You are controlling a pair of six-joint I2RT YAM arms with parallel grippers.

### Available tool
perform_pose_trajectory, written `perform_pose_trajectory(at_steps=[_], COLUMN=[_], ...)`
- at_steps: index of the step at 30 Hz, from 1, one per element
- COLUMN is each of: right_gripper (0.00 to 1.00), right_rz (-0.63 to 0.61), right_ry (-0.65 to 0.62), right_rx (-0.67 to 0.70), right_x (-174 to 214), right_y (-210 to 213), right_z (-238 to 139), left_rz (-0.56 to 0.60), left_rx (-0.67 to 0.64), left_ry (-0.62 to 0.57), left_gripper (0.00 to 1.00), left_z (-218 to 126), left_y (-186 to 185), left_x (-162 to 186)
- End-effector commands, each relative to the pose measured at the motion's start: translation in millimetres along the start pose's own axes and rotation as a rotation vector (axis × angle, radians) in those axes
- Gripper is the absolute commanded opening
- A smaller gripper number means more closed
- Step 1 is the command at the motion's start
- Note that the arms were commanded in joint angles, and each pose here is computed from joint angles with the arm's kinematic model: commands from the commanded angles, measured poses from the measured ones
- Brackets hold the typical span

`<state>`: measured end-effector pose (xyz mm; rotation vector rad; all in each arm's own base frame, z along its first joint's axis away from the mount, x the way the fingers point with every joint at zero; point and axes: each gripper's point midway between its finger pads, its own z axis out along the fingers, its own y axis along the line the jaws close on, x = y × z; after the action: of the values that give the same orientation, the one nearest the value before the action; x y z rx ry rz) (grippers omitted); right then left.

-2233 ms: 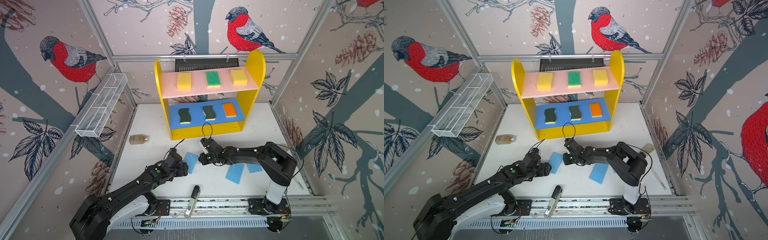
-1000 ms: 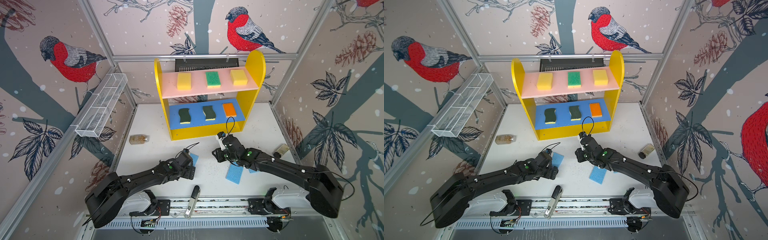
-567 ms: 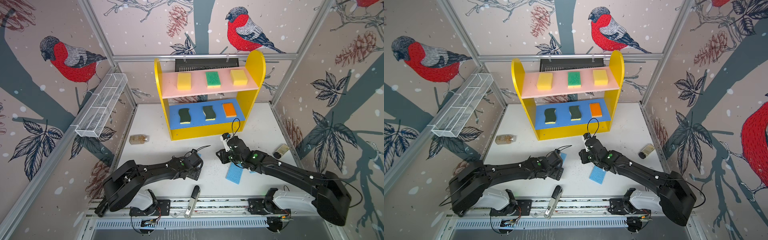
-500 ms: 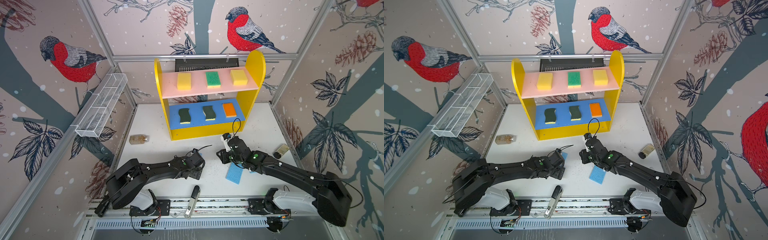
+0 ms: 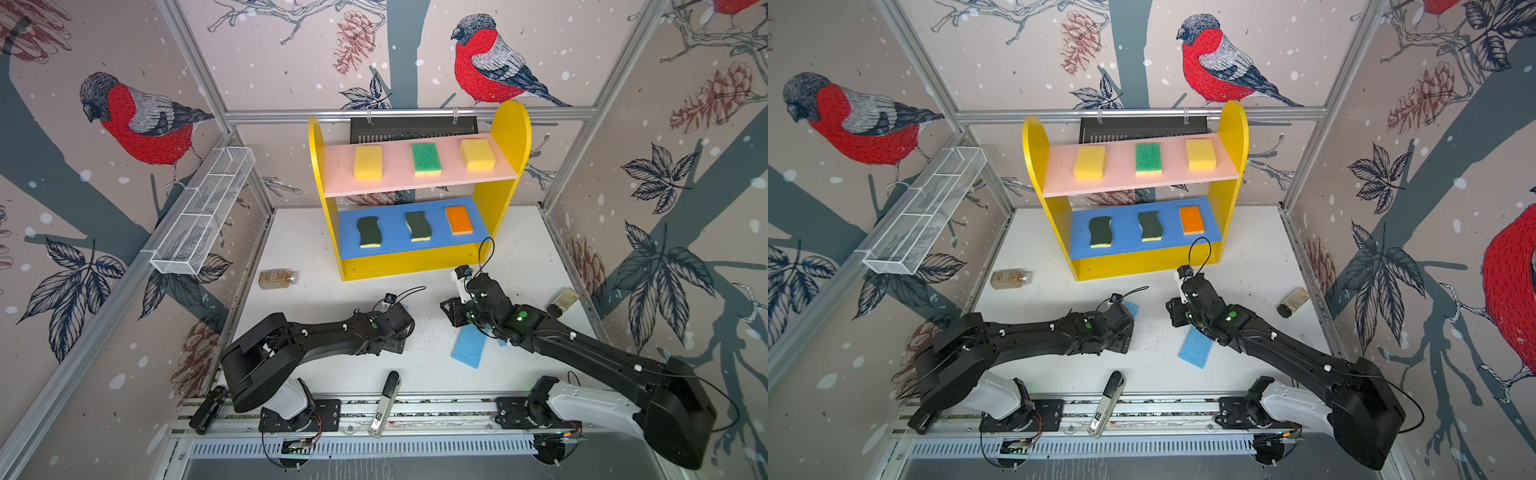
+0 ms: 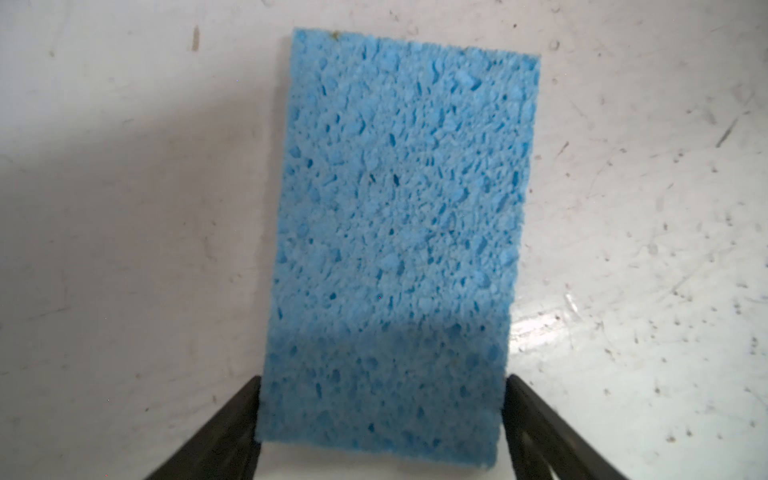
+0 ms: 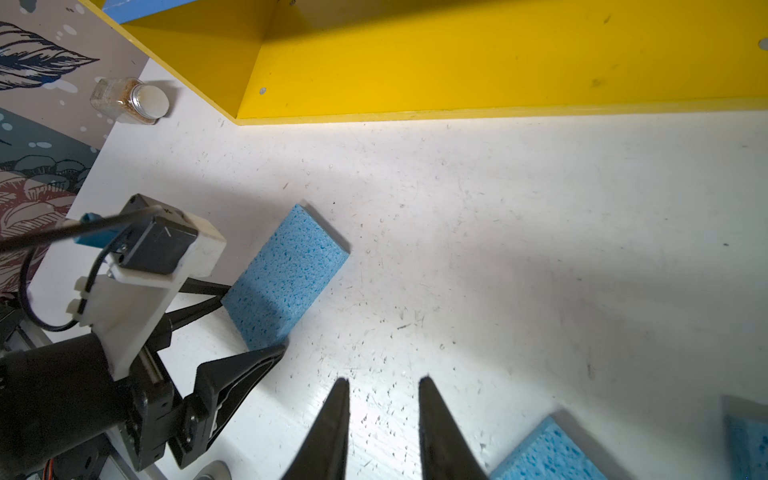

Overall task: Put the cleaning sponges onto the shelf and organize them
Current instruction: 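Carry the light-blue sponge with the left gripper toward the blue lower shelf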

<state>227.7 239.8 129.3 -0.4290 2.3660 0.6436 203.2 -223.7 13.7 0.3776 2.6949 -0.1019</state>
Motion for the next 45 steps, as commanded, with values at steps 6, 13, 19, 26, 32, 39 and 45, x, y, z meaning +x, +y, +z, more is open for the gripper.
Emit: perform_pose_trajectory(at_steps=[6,13,19,26,32,39,45], right_gripper=[0.31,0.32,0.33,0.34,0.34,0.35,0.35], right_rz=[0.01,0.022,0.023,0.019,0.014,0.007,0.003], right_ry=[-0.003,-0.019,-0.016,-0.023,-0.029,-0.035,-0.034], right_rx=[0.002,0.017,0.025,0.027,0.035,0.05,0.044], right_x=[2.1,1.0,4.7,4.5,3.9,1.8,-0.7], right_y=[-2.4,-6.1,-8.9,-9.6,-11.1,-13.5,-11.7], right_z=[-2.2,-6.2,-9.1,-14.2,-17.9,-21.7,-21.3], left_rz=[0.015,-0.102,-0.219,-0.337,-0.377,-0.378,-0.342], left_rx=[-0.043,-0.077,-0.142,-0.136,-0.14,-0.172,-0.213], left_ry=[0.079,0.007,-0.053,-0.162,-0.227,-0.273,-0.305], left_gripper=[0.77,0.7,0.7,0.69,0.69,0.69,0.69], left_z=[-1.1,-8.9,-14.1,-23.6,-27.0,-24.3,-15.0], left_y=[13.1,22.1,32.4,36.1,48.1,60.1,69.4], left_x=[20.7,9.8,-3.3,-31.9,-56.6,-81.5,-97.7])
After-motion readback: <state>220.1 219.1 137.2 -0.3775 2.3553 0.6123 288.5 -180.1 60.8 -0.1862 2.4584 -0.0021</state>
